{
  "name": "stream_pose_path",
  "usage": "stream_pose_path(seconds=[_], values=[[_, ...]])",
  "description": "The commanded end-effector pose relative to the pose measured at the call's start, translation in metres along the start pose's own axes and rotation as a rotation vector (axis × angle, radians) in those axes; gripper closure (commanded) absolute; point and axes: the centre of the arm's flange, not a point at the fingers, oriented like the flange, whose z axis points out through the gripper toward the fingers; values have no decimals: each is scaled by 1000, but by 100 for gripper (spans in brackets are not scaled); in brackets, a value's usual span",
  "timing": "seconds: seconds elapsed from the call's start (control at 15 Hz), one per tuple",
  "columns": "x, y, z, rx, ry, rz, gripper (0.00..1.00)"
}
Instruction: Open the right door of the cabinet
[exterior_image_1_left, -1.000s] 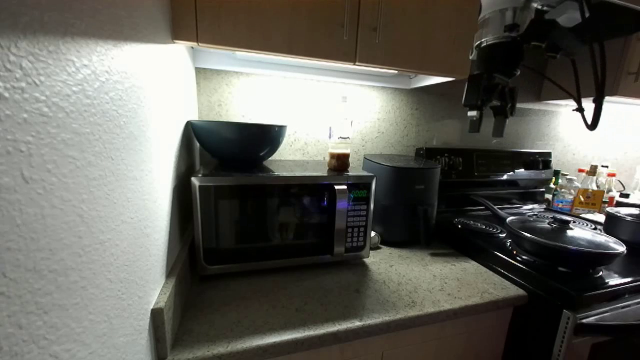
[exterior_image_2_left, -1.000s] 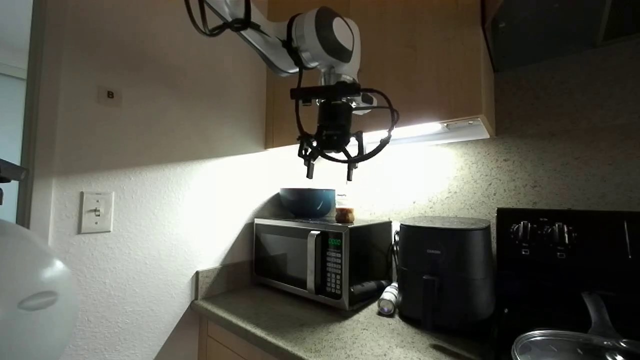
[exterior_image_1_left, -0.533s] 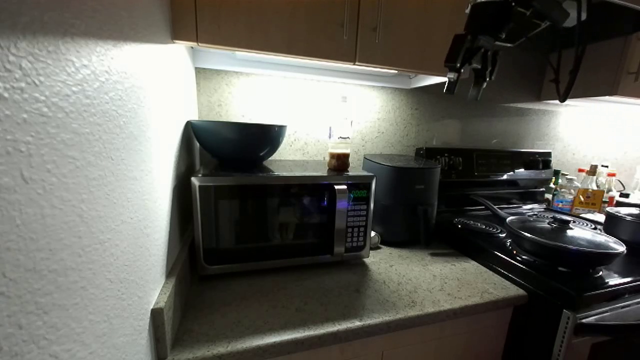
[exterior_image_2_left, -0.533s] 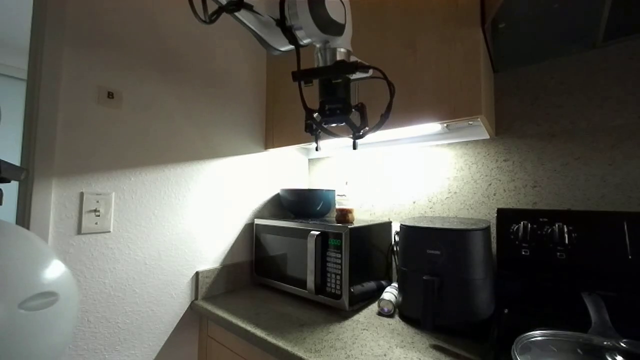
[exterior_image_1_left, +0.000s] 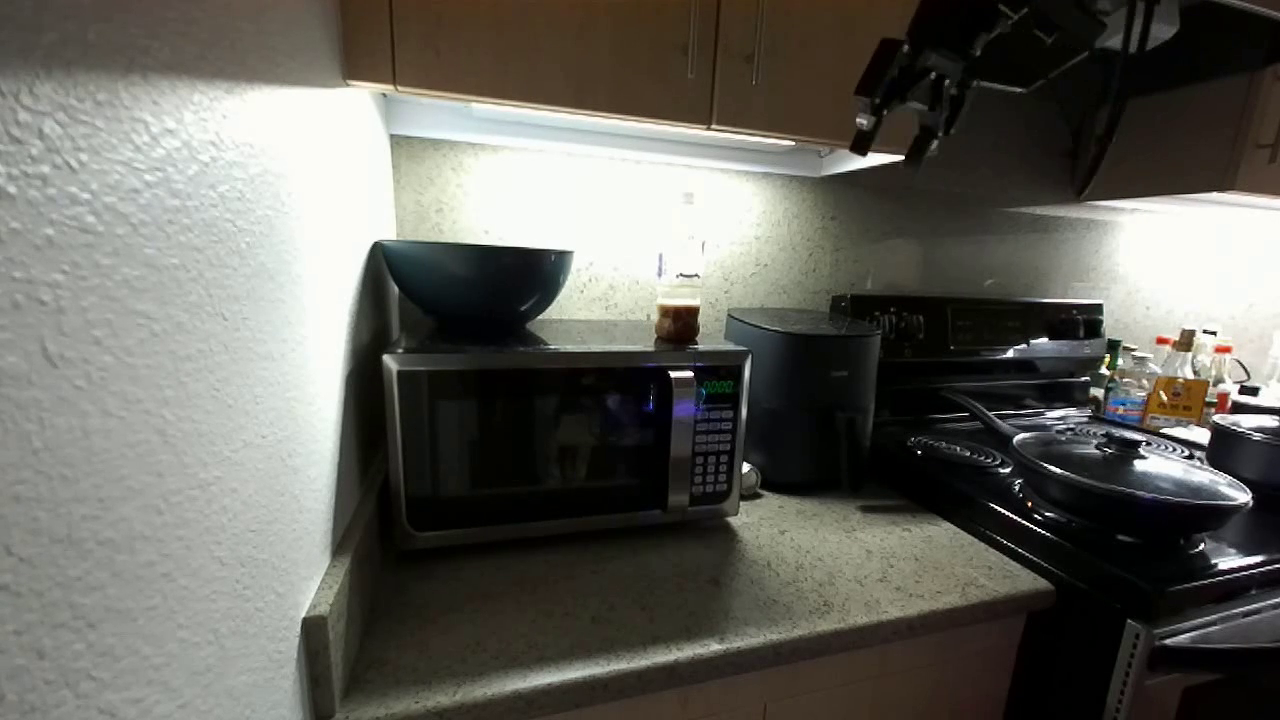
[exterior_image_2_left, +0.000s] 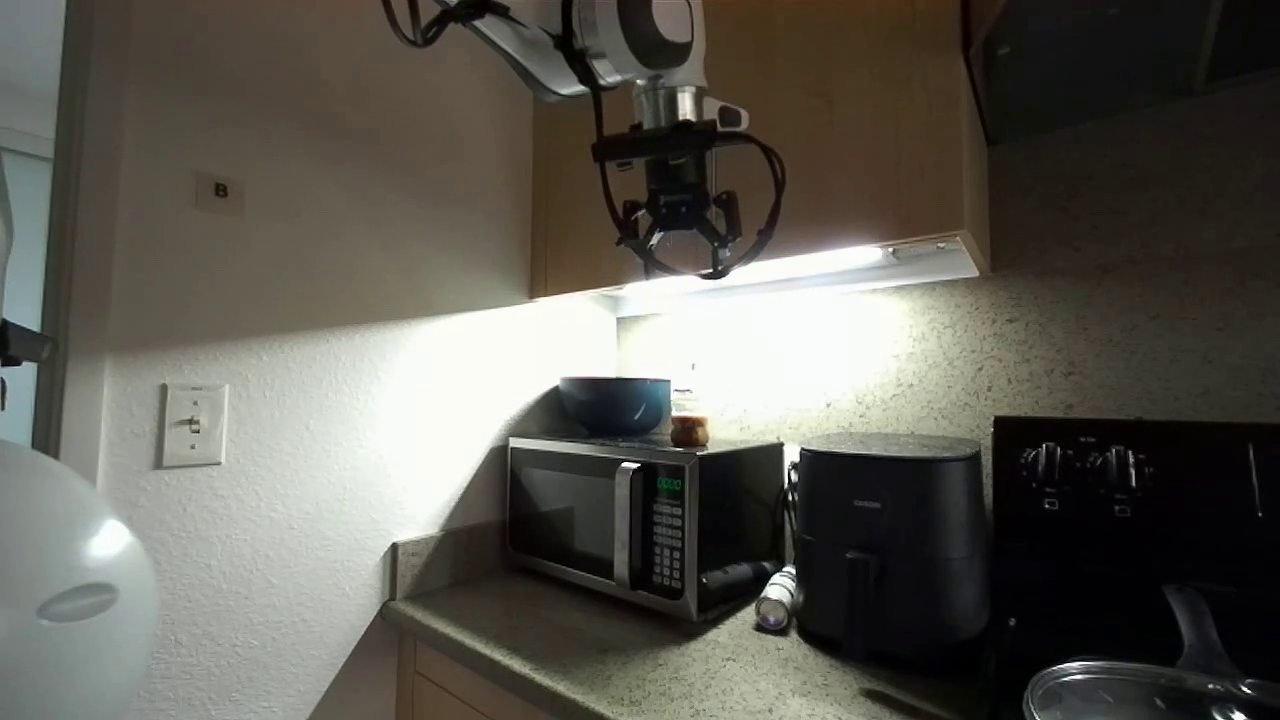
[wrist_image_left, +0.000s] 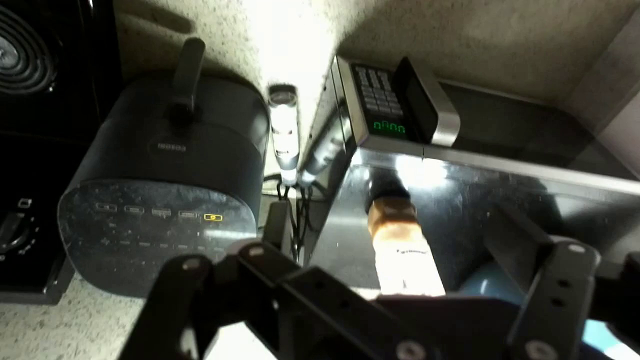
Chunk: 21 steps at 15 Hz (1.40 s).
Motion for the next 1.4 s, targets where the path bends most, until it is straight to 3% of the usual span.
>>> stream_pose_path(seconds=[0.0,0.2,0.27,0.4,0.6,0.93,1.07,1.13,1.2,1.33], values=[[43,-5,-30,27,198,55,0],[62,-7,-57,59,366,114,0],[45,-5,-50,35,290,72,0],[53,-6,-59,44,337,92,0],[54,-6,-59,47,341,97,0],[98,-3,-67,76,665,129,0],[113,-2,-74,96,741,123,0],[119,-2,-73,117,742,122,0],[99,-4,-71,83,700,144,0],[107,-7,-70,101,713,143,0]])
